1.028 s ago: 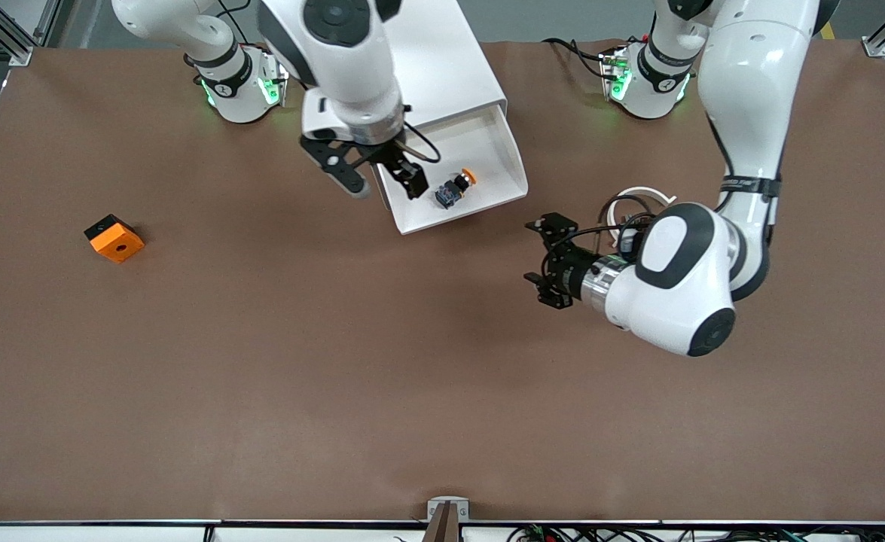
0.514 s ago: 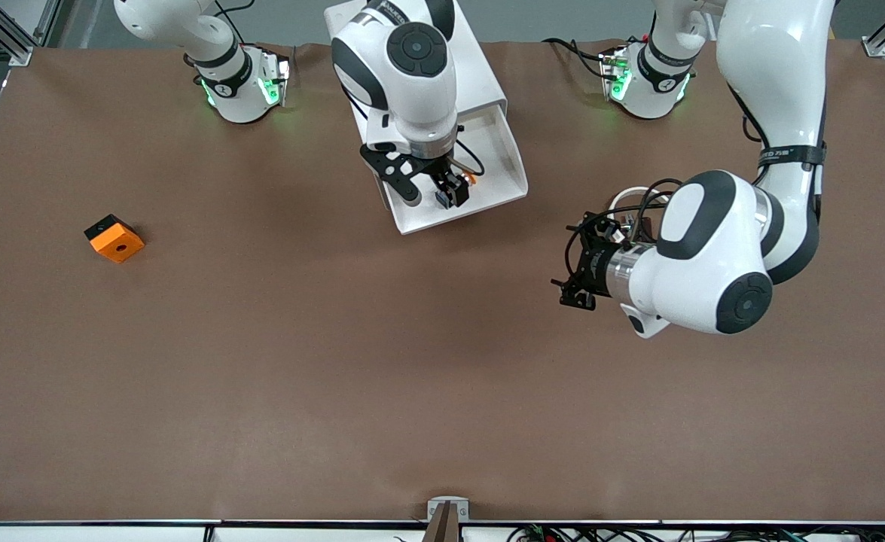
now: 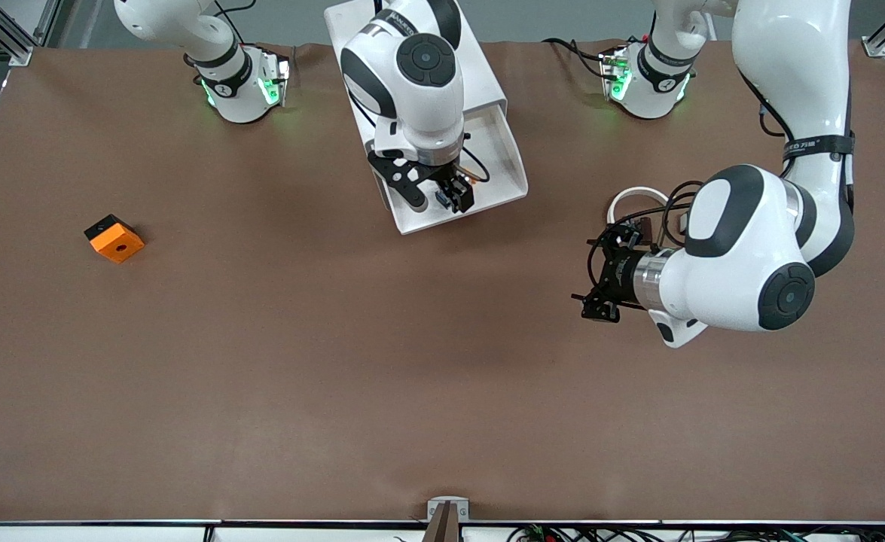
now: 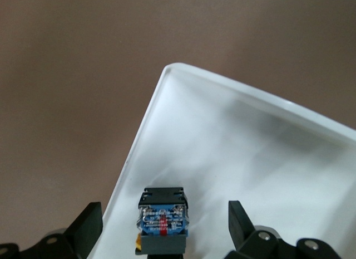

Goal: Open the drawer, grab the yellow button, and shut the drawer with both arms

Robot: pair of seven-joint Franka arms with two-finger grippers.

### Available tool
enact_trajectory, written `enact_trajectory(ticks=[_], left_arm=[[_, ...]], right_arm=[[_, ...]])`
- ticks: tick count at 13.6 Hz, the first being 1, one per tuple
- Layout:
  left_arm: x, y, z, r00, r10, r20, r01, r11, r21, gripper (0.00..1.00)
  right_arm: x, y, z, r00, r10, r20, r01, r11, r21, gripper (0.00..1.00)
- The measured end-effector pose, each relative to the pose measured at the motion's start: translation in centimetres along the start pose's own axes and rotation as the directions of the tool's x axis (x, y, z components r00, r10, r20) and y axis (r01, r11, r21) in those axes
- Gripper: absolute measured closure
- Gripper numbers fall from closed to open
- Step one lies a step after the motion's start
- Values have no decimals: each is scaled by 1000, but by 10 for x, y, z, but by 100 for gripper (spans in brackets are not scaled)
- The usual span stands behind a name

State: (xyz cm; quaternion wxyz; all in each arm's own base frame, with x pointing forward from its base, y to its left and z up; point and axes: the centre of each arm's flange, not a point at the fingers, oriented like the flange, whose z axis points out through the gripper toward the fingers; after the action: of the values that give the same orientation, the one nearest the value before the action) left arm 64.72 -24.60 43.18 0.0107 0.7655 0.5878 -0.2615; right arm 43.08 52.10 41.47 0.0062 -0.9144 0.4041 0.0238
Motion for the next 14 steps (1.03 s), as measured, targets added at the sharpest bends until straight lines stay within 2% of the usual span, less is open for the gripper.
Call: enact_trajectory(ticks=[5,9,10,11,13,14], left_arm=[[-7,5,-3,977,208,-38,-210,976,-51,0],[-8,1,-10,926,352,-135,-359,933,-28,0],[-11,0,-9,906,390,-162,-397,918,-12,0],[-16,-2,-9,866,456,-206,-462,887,19,0],[-26,-5,-11,803,539,-253,-544,837,55,0],[-30,-5,-12,777,566,-276,-573,817,61,0]], right_arm=[[-4,-4,9,1000,-2,-3,2,1000,3,0],[-4,-4,9,1000,-3,-4,3,1000,3,2],[-4,-4,9,1000,-4,-4,4,1000,3,5],[-4,-4,9,1000,-4,-4,4,1000,3,12],[-4,-4,9,1000,-4,-4,4,1000,3,14],[-4,-4,9,1000,-4,-4,4,1000,3,20]])
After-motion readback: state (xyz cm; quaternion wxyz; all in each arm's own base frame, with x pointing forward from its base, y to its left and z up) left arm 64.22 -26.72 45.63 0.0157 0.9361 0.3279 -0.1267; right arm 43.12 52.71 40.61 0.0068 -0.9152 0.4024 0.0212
